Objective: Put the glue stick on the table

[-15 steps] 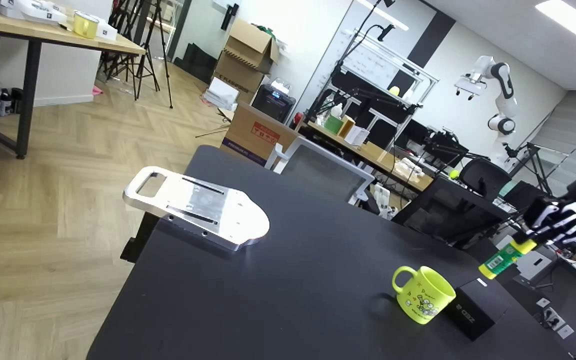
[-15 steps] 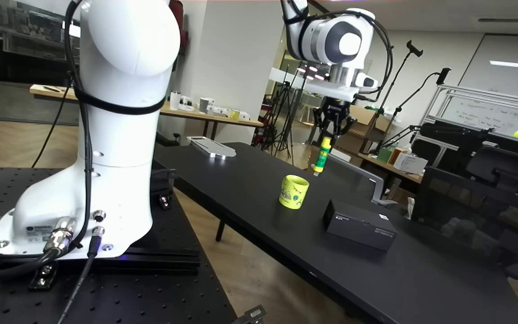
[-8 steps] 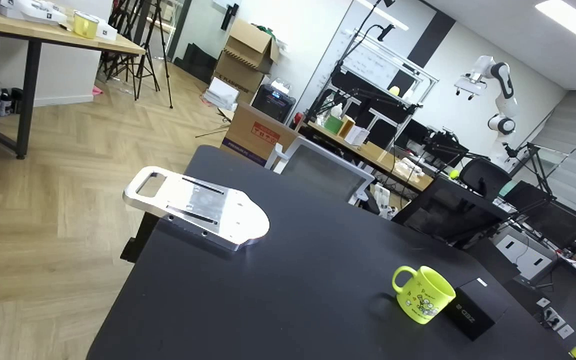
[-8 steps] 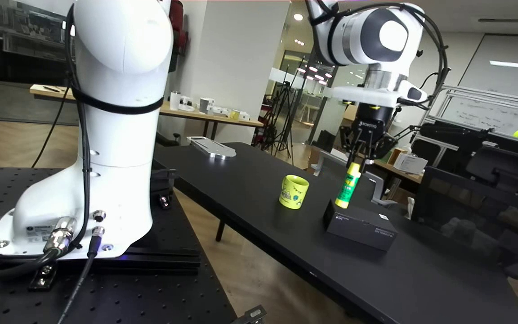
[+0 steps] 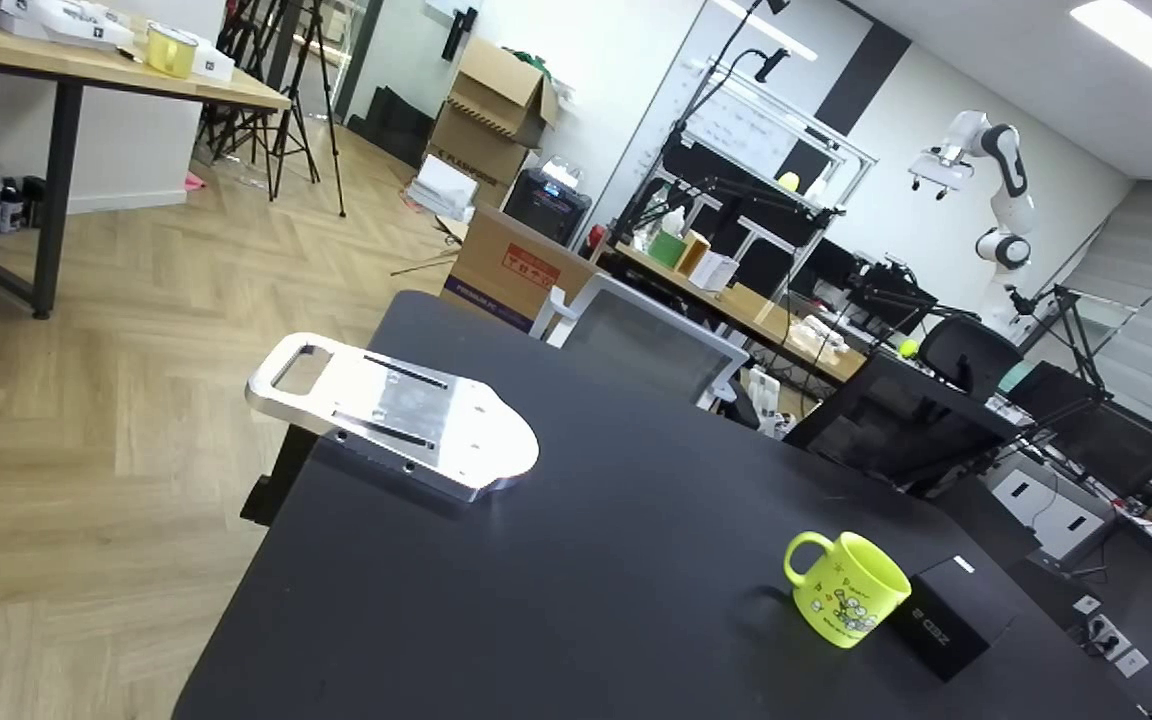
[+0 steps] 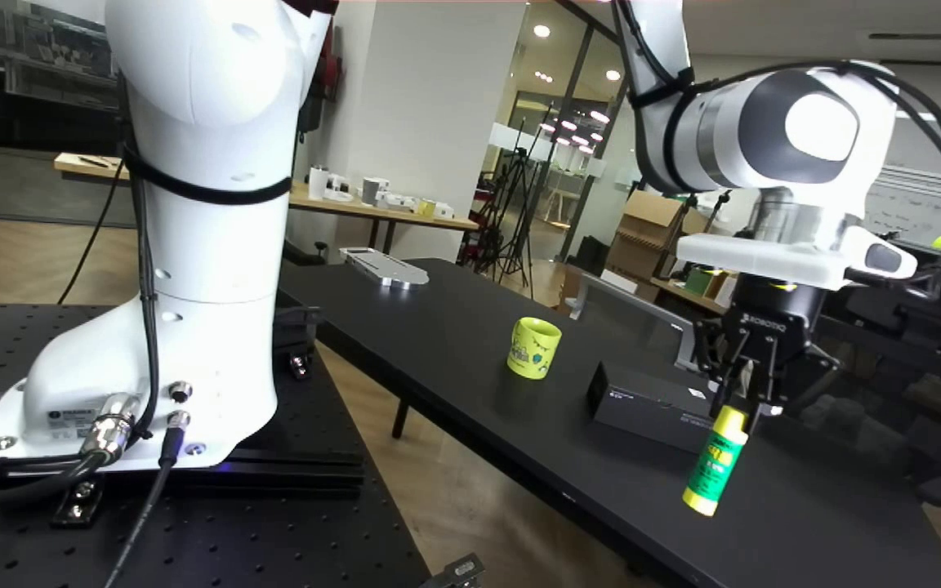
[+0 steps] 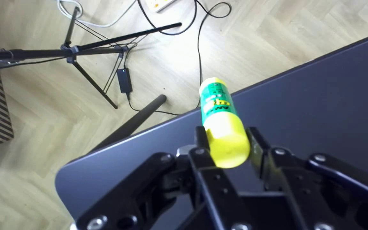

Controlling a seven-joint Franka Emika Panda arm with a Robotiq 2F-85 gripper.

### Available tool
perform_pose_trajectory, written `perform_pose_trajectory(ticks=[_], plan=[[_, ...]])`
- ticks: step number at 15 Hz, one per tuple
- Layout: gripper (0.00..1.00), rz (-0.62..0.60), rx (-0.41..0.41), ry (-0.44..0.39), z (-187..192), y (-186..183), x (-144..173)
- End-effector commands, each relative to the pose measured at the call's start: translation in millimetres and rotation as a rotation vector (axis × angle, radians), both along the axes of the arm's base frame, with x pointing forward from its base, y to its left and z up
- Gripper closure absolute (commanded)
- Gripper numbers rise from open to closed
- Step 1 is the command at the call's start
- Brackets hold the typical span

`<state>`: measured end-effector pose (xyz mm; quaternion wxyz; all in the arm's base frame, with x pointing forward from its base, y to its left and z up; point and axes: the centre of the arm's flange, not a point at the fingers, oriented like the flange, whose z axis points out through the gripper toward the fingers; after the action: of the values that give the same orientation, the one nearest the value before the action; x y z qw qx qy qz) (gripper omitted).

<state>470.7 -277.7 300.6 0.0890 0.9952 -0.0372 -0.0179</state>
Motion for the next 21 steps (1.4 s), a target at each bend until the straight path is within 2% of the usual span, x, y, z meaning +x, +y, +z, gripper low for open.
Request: perform_pose_trajectory(ticks=[1, 6, 7, 9, 13, 14, 18, 21], plan=[[0.91, -0.070, -0.024, -0.007, -9.1, -73.5, 13.8], [0.91, -0.216, -0.035, -0.072, -24.9, -153.7, 21.5], [0.66, -0.173, -0.035, -0.056, -20.7, -122.9, -3.0], [0.66, -0.203, -0.037, -0.065, -28.0, -140.6, 1.9], [0.66, -0.203, -0.036, -0.068, -32.0, -141.9, 9.0], [0.91, -0.204, -0.035, -0.070, -31.7, -141.8, 9.4], [0.91, -0.188, -0.034, -0.115, -22.6, -127.6, 57.0], [0.91, -0.163, 0.014, -0.177, -26.2, -111.4, 92.3]])
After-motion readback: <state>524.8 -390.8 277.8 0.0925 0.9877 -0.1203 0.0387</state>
